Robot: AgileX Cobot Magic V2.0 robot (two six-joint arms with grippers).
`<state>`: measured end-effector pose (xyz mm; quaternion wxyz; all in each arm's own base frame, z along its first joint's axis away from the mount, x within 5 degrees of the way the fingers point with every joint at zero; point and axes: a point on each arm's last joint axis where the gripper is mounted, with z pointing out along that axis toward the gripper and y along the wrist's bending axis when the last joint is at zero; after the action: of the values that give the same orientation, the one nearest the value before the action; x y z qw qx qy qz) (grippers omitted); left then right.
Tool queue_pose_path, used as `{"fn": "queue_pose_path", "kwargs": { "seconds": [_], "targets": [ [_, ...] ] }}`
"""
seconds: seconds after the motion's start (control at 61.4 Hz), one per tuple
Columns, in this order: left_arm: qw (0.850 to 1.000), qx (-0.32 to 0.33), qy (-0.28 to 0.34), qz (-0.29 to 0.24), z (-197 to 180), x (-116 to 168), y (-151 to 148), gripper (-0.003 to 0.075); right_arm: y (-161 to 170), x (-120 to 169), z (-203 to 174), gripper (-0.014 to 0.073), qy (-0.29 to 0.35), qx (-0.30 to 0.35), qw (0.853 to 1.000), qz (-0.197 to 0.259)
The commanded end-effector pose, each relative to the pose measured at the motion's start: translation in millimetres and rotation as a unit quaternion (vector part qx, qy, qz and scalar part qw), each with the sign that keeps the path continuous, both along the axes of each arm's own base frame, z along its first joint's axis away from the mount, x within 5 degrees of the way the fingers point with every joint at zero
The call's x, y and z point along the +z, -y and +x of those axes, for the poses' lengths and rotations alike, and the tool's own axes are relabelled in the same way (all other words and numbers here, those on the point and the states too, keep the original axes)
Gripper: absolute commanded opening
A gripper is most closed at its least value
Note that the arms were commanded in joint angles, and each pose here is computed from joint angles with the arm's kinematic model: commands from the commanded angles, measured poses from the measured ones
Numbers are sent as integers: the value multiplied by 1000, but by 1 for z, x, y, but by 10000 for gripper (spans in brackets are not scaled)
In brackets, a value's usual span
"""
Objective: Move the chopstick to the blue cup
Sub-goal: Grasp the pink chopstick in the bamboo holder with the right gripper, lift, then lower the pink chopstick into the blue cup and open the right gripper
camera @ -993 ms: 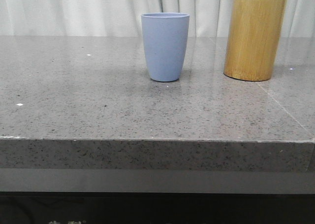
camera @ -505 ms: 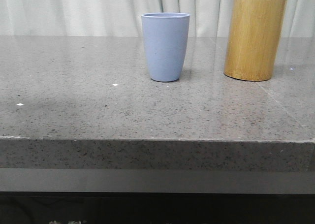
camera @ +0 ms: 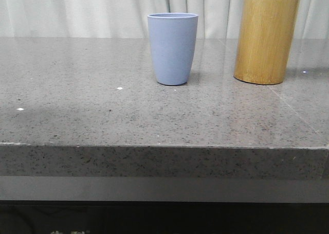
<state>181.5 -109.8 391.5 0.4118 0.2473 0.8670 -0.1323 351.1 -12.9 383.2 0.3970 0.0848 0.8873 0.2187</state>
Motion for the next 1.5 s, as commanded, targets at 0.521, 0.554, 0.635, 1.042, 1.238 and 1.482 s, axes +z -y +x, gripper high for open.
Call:
{"fn": "queue_pose_path", "kwargs": {
  "seconds": [0.521, 0.554, 0.635, 1.042, 1.238, 1.482],
  "targets": [
    [998, 6, 45, -38, -1, 17, -1, 188, -2, 29, 4, 63, 70, 11, 997, 24],
    [998, 6, 45, -38, -1, 17, -1, 188, -2, 29, 4, 38, 70, 11, 997, 24],
    [998, 6, 45, -38, -1, 17, -1, 188, -2, 29, 4, -19, 71, 13, 997, 21],
    [998, 6, 45, -38, -1, 17, -1, 188, -11, 105, -22, -67, 139, 104, 983, -66],
    [998, 6, 47, -39, -1, 17, -1, 188, -28, 160, -53, -67, 215, 135, 962, -100],
    [998, 6, 48, -40, -1, 18, -1, 188, -82, 177, -75, -67, 273, 220, 931, -101]
  ]
}}
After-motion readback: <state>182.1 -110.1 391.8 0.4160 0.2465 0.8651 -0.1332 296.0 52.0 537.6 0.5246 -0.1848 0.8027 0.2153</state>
